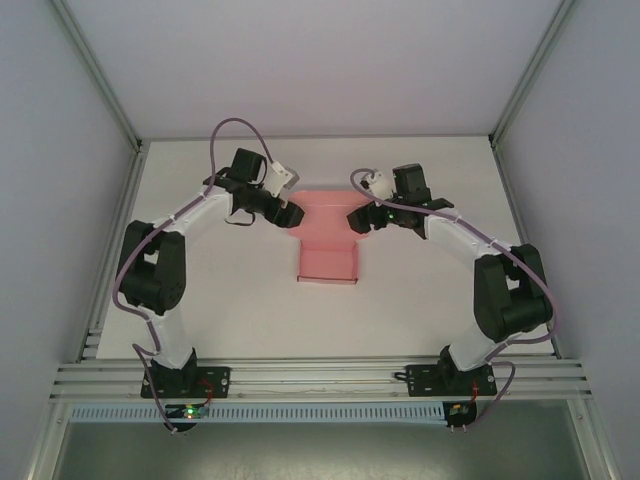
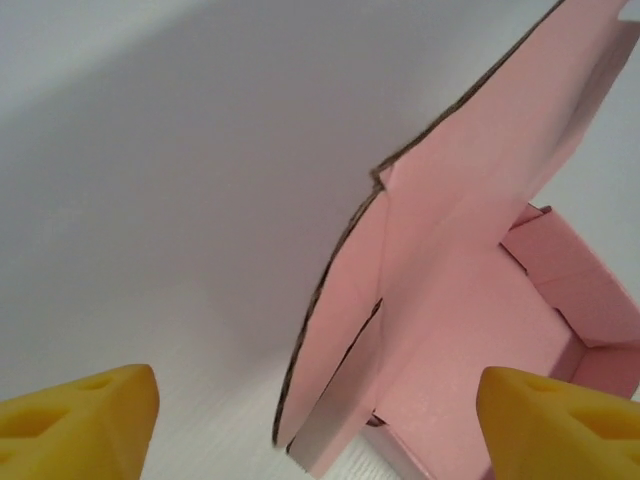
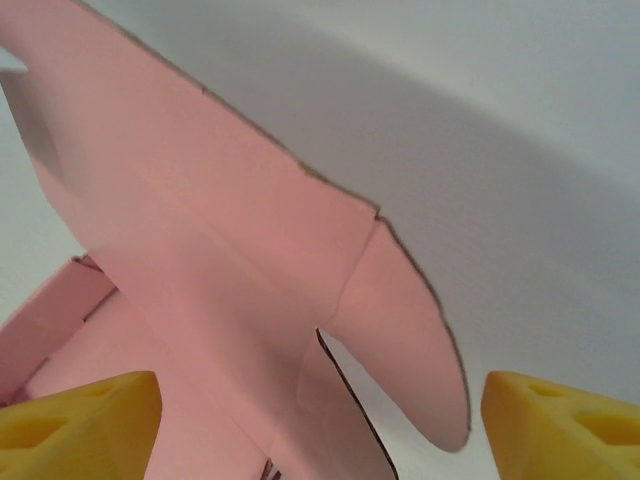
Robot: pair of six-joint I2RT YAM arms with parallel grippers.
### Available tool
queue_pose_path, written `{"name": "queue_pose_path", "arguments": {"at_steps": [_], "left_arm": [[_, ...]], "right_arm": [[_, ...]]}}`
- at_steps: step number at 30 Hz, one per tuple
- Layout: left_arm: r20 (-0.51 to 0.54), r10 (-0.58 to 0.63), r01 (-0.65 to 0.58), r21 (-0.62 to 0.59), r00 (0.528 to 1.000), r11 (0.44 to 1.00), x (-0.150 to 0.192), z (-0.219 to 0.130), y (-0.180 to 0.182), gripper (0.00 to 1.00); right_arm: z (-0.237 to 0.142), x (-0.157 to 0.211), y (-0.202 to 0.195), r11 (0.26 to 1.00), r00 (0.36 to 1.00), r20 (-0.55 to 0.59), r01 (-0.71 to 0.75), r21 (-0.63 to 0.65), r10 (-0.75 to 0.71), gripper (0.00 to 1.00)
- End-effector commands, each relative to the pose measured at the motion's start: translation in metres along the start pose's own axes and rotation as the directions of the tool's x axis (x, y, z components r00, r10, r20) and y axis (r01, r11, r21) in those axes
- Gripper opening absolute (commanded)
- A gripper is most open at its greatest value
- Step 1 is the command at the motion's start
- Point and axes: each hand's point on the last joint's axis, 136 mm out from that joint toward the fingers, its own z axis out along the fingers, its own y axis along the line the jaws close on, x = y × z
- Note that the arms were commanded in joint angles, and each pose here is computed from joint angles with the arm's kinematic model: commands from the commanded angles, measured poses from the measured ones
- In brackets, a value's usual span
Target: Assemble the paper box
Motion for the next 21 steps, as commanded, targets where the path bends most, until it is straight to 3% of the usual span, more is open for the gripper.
{"name": "queue_pose_path", "arguments": {"at_steps": [1,7,9,11,12,14,21], "left_arm": [[-0.049,0.052,-0.047,0.095,0.997,0.994,0.011,-0.002,-0.013,0.70],[-0.044,0.080,-0.073,0.140,0.996,0.987,0.012,-0.004,-0.021,0.40],[-0.039,0.083,-0.076,0.150,0.996,0.986,0.011,-0.005,-0.023,0.34],[-0.035,0.073,-0.068,0.137,0.997,0.988,0.007,-0.006,-0.022,0.30],[-0.033,0.066,-0.061,0.123,0.997,0.991,0.005,-0.006,-0.020,0.29],[-0.035,0.050,-0.046,0.116,0.998,0.992,0.003,-0.006,-0.020,0.29],[-0.081,0.076,-0.077,-0.008,0.994,0.997,0.003,-0.001,-0.028,0.07]], "right_arm": [[-0.001,0.001,-0.001,1.000,1.000,-0.026,-0.002,-0.016,0.002,0.73],[0.000,0.005,-0.004,1.000,0.999,-0.046,-0.018,-0.004,0.017,0.47],[0.000,0.005,-0.005,1.000,0.998,-0.052,-0.029,-0.001,0.029,0.37],[0.000,0.006,-0.004,0.999,0.997,-0.059,-0.042,-0.011,0.042,0.19],[0.001,0.006,-0.003,0.999,0.997,-0.064,-0.043,-0.021,0.042,0.14],[0.000,0.004,-0.002,0.998,0.997,-0.065,-0.051,-0.023,0.049,0.10],[-0.007,-0.001,-0.004,0.996,0.996,-0.026,-0.080,0.035,0.081,0.06]]}}
